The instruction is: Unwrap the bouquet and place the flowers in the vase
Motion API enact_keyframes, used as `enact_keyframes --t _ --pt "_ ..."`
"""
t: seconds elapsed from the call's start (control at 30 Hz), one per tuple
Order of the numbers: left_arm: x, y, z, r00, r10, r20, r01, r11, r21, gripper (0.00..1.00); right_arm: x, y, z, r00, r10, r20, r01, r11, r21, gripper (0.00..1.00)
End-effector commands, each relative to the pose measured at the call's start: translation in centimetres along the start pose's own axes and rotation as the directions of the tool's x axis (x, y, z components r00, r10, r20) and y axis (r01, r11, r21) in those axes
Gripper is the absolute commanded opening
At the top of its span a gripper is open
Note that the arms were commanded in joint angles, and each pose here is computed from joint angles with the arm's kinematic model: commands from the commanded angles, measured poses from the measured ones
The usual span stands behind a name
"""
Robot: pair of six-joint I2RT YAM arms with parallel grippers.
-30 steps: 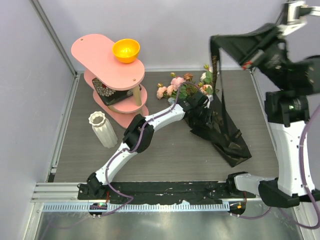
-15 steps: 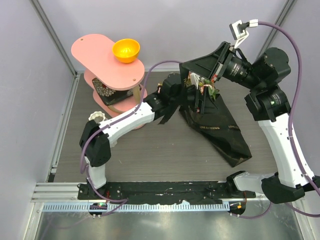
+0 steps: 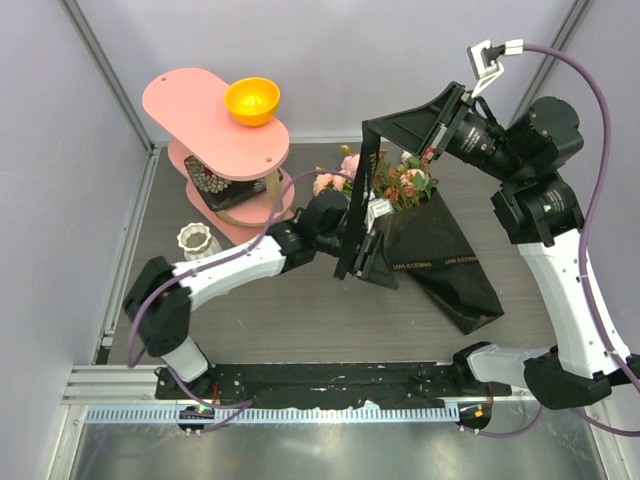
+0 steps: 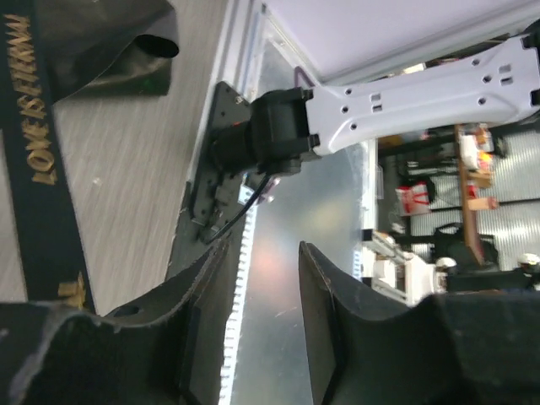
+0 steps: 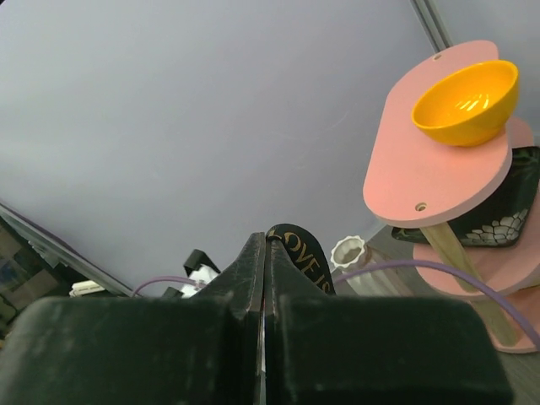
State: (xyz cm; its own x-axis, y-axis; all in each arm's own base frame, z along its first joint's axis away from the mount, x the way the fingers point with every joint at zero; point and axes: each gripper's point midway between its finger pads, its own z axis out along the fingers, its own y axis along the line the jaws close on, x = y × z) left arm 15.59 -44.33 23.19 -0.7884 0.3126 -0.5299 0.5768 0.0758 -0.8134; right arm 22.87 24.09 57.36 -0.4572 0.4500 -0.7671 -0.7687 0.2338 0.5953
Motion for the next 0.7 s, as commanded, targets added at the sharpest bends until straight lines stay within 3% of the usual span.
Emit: enact_keyframes --t 0.0,0.07,0.1,0.17,0.2,0.27,0.47,0.53,0.6,0.67 --pt "3.2 1.3 -6.0 0.986 0.080 -0.147 -0.117 0.958 -0.262 0.40 0.4 -2.0 1.0 1.000 0.014 0.026 -0.015 0.999 0.035 0.01" --pt "3.6 2.6 -7.6 0.973 0.086 -0.213 -0.164 0.912 -0.377 0.35 1.2 -2.5 1.7 1.000 0.011 0.016 -0.011 0.999 0.051 0.01" --pt "4.9 4.9 -9.9 0.968 0.004 -0.253 -0.143 0.833 -0.535 0.32 1.5 -3.3 2.3 1.000 0.010 0.019 -0.011 0.997 0.080 0.01" --pt "5.2 7.1 -12.8 0.967 -0.044 -0.252 -0.149 0.706 -0.692 0.31 2.3 -3.0 3.1 1.000 0.004 0.003 -0.004 0.996 0.093 0.01" --pt "5.3 8.1 -15.3 0.972 -0.071 -0.224 -0.134 0.617 -0.775 0.32 2.6 -3.3 3.6 1.000 -0.012 -0.004 0.012 0.994 0.105 0.01" --pt "5.8 9.7 -18.5 0.981 -0.115 -0.157 -0.078 0.506 -0.859 0.32 3.0 -2.6 4.2 1.000 -0.020 -0.003 0.020 0.994 0.107 0.01" --pt "6.8 10.6 -28.3 0.987 -0.101 0.128 0.148 0.225 -0.963 0.36 2.9 -2.1 5.3 0.998 -0.053 0.018 0.050 0.990 0.129 0.01" --pt "6.7 9.5 -30.2 0.976 -0.055 0.210 0.217 0.199 -0.956 0.38 2.7 -1.8 5.4 0.998 -0.057 0.030 0.053 0.991 0.125 0.01" --pt "6.7 8.8 -32.4 0.965 0.001 0.264 0.262 0.125 -0.957 0.42 2.5 -1.5 5.6 0.998 -0.057 0.037 0.052 0.992 0.113 0.01" --pt "6.5 7.7 -33.5 0.951 0.054 0.305 0.298 0.113 -0.948 0.45 3.0 -1.5 5.9 0.998 -0.048 0.029 0.045 0.994 0.104 0.01"
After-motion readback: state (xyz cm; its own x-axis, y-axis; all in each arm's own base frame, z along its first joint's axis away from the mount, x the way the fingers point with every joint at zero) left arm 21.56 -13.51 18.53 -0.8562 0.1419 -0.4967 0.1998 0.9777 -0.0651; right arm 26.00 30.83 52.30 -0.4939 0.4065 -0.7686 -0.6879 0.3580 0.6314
